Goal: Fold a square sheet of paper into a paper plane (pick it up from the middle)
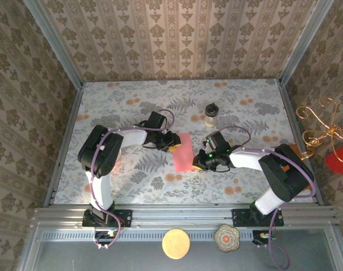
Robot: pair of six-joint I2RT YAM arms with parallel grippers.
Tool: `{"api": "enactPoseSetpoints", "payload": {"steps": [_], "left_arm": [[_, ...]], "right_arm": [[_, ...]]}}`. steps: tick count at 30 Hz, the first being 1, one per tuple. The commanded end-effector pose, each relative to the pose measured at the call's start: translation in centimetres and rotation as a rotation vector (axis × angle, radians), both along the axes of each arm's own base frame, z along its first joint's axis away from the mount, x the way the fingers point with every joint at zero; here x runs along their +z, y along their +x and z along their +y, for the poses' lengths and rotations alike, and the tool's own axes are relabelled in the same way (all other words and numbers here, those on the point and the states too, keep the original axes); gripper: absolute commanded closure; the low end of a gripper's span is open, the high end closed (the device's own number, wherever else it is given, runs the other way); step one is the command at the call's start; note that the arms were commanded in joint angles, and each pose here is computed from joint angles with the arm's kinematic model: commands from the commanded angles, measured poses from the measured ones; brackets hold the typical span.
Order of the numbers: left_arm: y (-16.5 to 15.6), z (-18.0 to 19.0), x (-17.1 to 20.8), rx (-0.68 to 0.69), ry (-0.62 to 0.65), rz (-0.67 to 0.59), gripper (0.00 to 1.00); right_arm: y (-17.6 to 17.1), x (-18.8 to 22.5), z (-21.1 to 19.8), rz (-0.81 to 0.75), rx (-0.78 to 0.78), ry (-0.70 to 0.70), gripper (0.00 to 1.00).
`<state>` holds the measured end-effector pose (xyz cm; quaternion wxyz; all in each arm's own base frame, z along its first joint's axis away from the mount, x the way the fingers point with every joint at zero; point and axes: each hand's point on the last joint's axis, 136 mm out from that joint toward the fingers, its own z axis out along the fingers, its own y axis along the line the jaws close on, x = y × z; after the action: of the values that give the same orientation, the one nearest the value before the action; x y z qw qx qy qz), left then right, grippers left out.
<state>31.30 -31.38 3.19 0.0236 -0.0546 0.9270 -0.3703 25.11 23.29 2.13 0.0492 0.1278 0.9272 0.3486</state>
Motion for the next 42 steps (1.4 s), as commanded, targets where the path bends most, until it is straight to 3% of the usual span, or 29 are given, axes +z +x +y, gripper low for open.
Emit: {"api": "enactPoseSetpoints", "payload": {"steps": [1, 13, 29, 42], "left_arm": [[1.0, 2.0, 1.3, 0.026, 0.028, -0.034, 0.64], [2.2, 1.6, 1.1, -0.018, -0.032, -0.049, 0.68], [1.4, 0.9, 0.0, -0.076, -0.026, -0.039, 0.72], [0.5, 2.2, -2.2, -0.057, 0.064, 0.018, 0.77]], "right_arm": [[0.3, 0.3, -0.3, 0.004, -0.009, -0.019, 0.94], [0.8, 1.3, 0.2, -0.021, 0.001, 0.008, 0.96], [1.2, 2.1, 0.9, -0.034, 0.021, 0.037, 0.96], [3.1, 3.9, 3.5, -0.083, 0.061, 0.119, 0.96]]}}
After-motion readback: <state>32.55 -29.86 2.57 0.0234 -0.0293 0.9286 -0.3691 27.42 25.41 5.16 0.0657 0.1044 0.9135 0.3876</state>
